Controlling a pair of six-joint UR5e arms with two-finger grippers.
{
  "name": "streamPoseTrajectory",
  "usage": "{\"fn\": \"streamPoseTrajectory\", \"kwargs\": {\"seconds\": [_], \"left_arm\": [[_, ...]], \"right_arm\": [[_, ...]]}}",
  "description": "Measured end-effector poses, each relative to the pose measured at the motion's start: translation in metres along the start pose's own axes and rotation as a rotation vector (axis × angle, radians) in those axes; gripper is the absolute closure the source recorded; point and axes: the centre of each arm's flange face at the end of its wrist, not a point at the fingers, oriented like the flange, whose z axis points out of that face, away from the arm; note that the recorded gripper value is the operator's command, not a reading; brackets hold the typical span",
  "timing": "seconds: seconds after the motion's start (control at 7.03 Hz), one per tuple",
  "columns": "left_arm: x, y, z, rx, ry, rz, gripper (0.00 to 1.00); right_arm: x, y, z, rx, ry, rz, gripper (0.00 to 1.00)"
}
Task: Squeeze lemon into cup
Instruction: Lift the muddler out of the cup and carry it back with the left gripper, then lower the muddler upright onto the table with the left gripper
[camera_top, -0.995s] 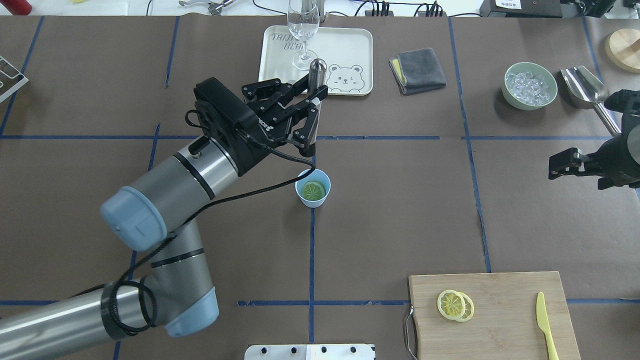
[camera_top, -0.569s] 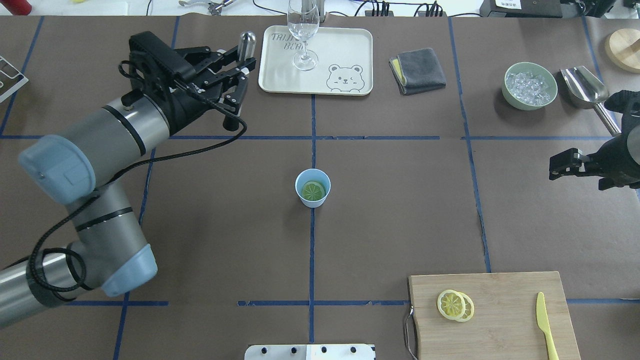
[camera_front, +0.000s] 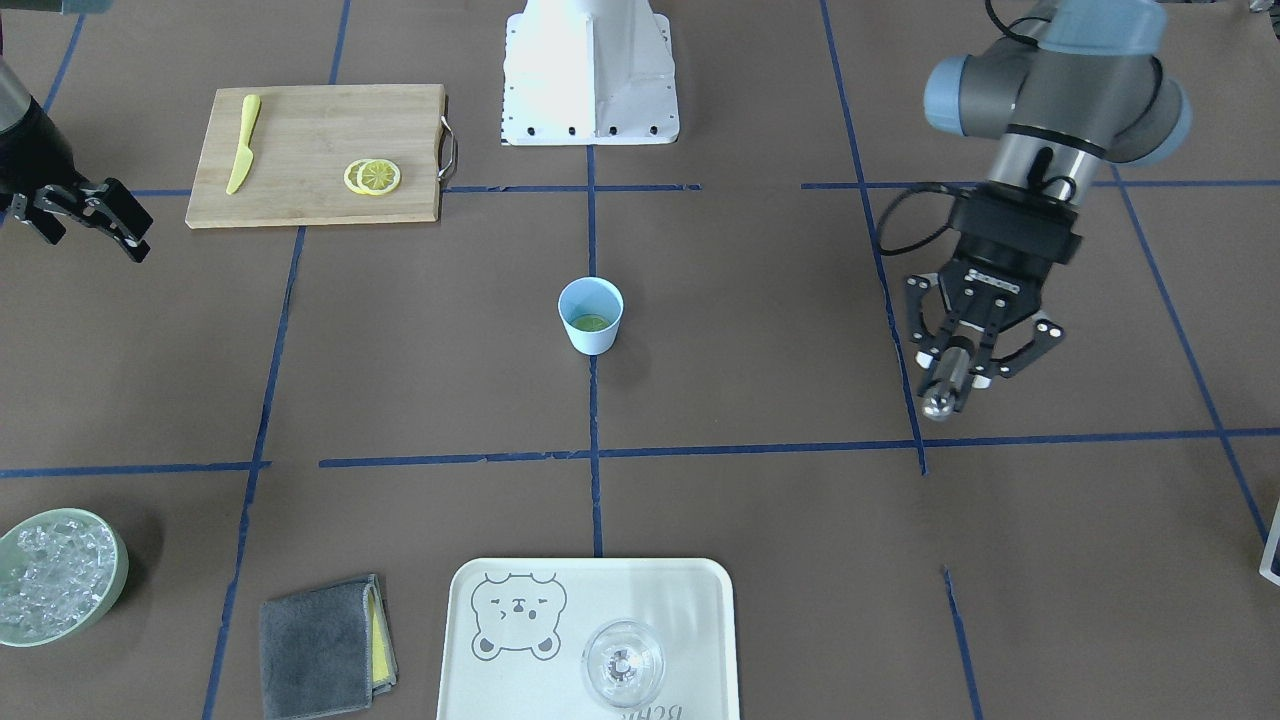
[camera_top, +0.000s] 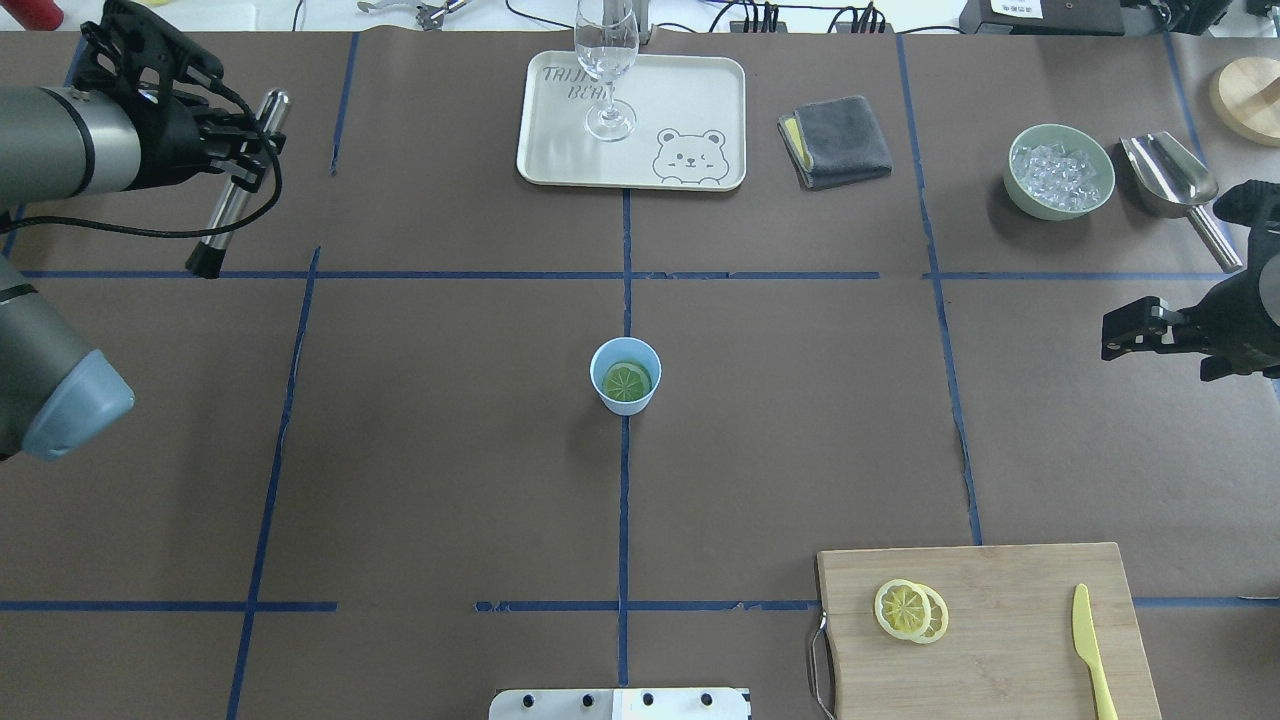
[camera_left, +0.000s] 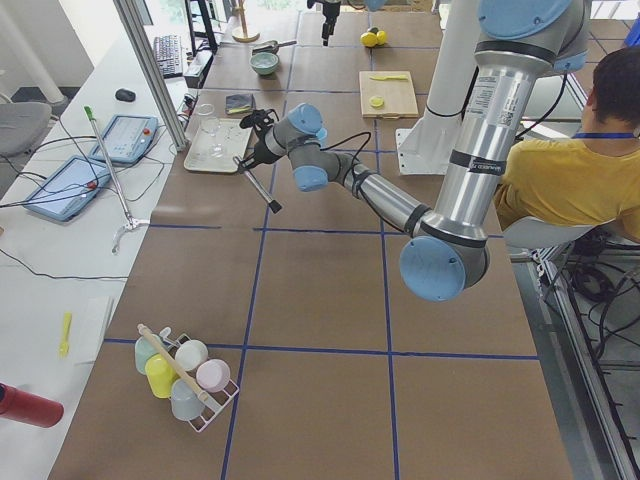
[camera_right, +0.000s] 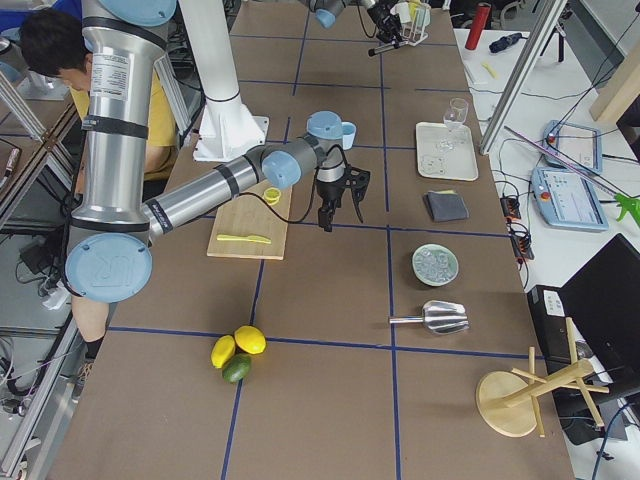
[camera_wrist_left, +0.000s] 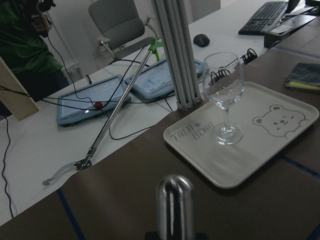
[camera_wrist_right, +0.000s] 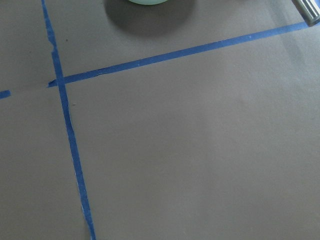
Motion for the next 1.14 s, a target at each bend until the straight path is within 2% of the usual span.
{"fn": "streamPoseTrajectory", "kwargs": {"seconds": [0.14, 0.28, 0.43, 0.57, 0.85, 1.0, 1.14], "left_arm": [[-0.022, 0.011, -0.001, -0.133, 0.031, -0.140, 1.00], [-0.038, 0.020, -0.007, -0.251, 0.096, -0.284, 1.00], [-0.051, 0.034, -0.013, -0.331, 0.142, -0.371, 1.00], [-0.064, 0.061, -0.015, -0.389, 0.148, -0.426, 1.00], [-0.086, 0.115, -0.001, -0.476, 0.109, -0.532, 1.00], [-0.094, 0.122, 0.012, -0.486, 0.061, -0.621, 1.00], [-0.097, 0.124, 0.025, -0.465, -0.008, -0.674, 1.00]], "right_arm": [[0.001, 0.000, 0.001, -0.001, 0.002, 0.000, 0.00], [0.002, 0.000, 0.002, -0.002, 0.005, -0.003, 0.00], [0.006, -0.002, 0.004, -0.003, 0.011, -0.015, 0.00], [0.011, -0.006, 0.007, -0.005, 0.019, -0.029, 0.00], [0.021, -0.011, 0.013, -0.010, 0.035, -0.040, 0.00], [0.026, -0.011, 0.015, -0.014, 0.044, -0.037, 0.00], [0.029, -0.011, 0.017, -0.016, 0.048, -0.036, 0.00]]}}
